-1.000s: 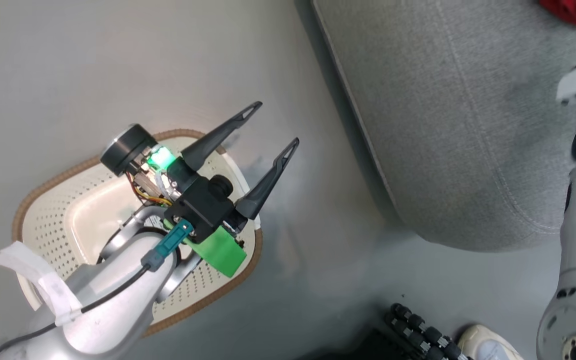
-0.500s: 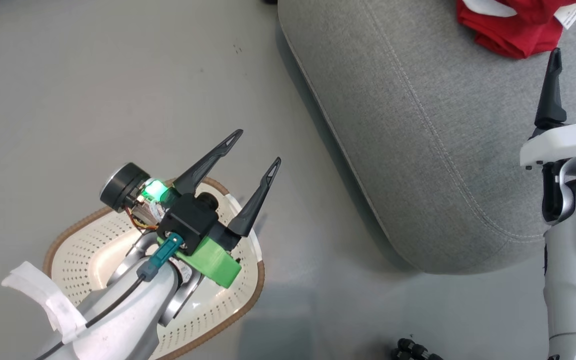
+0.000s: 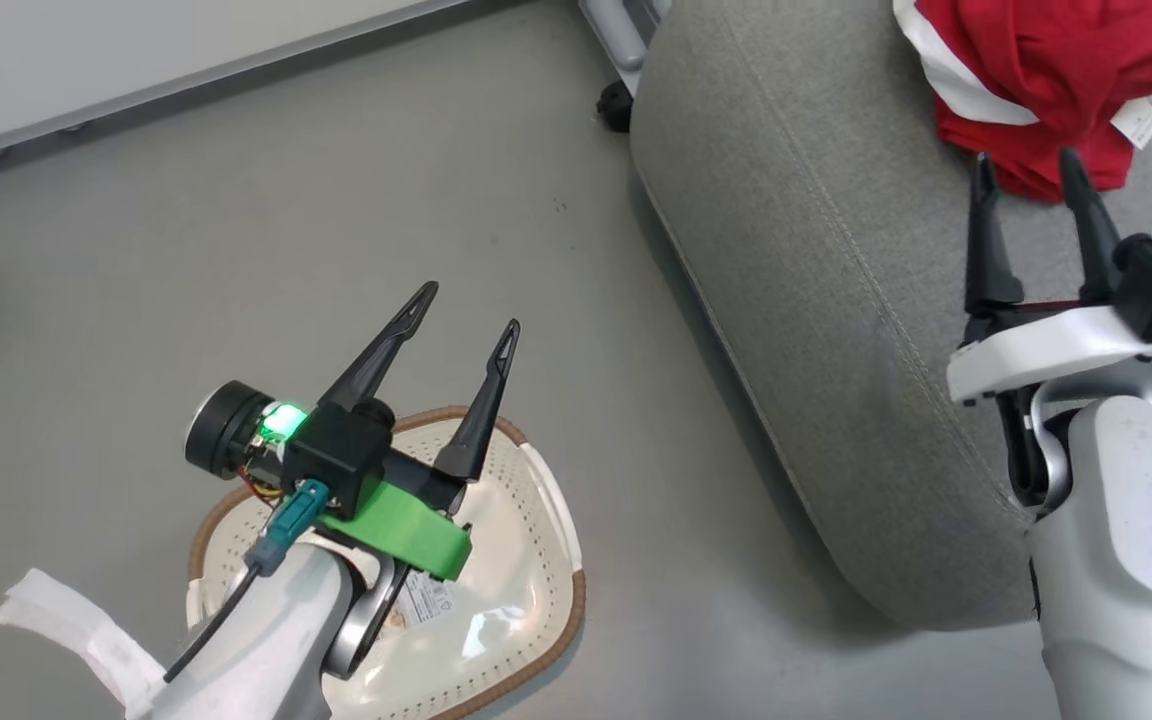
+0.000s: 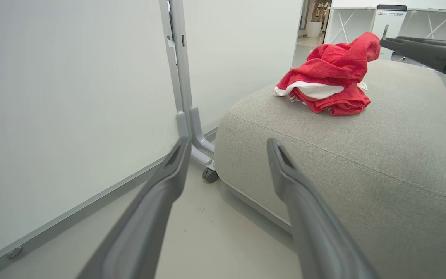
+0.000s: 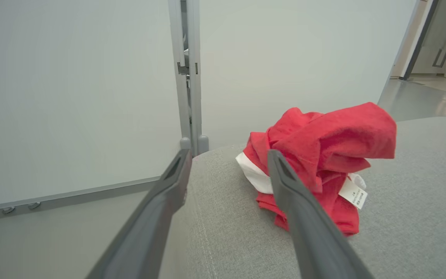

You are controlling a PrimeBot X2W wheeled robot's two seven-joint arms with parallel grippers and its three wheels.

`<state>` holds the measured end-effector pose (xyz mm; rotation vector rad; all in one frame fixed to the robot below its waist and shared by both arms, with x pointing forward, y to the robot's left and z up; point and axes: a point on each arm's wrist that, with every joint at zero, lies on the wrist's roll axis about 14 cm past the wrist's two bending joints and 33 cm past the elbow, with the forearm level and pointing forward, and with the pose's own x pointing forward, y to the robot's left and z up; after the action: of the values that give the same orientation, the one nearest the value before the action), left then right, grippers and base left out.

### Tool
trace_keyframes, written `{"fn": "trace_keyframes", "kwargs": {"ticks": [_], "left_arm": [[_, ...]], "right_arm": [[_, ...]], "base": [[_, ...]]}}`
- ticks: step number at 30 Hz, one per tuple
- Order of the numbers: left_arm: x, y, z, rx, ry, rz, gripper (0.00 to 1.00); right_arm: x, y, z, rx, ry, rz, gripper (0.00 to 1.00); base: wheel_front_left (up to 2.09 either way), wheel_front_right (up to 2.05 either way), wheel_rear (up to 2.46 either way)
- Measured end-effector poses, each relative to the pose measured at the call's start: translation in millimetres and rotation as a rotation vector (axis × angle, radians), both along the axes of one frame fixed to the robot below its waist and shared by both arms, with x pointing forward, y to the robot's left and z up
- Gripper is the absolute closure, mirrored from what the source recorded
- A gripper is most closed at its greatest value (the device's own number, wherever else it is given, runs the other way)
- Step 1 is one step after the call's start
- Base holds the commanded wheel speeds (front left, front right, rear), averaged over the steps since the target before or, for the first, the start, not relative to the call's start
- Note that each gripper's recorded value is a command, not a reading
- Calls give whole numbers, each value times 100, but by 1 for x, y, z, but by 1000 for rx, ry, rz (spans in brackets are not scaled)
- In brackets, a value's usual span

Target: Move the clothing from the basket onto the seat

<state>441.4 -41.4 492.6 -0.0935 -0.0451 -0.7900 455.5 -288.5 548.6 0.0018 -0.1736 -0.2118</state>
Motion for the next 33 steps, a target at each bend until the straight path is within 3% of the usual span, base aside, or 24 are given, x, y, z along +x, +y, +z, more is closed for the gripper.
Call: {"fn": "trace_keyframes", "kwargs": {"ticks": [15,24,33], "left_arm": [[4,133,35,-28,-50,448,0],[-29,203,35,-30,-38,664,0],[-57,240,36,-44,-39,790,0]], "right_arm": [[15,112,10,67,-52,302,0],[-6,145,16,98,-73,387,0],[-31,163,6,103,-45,437,0]], "base": [[0,0,0],[0,0,0],[0,0,0]]}}
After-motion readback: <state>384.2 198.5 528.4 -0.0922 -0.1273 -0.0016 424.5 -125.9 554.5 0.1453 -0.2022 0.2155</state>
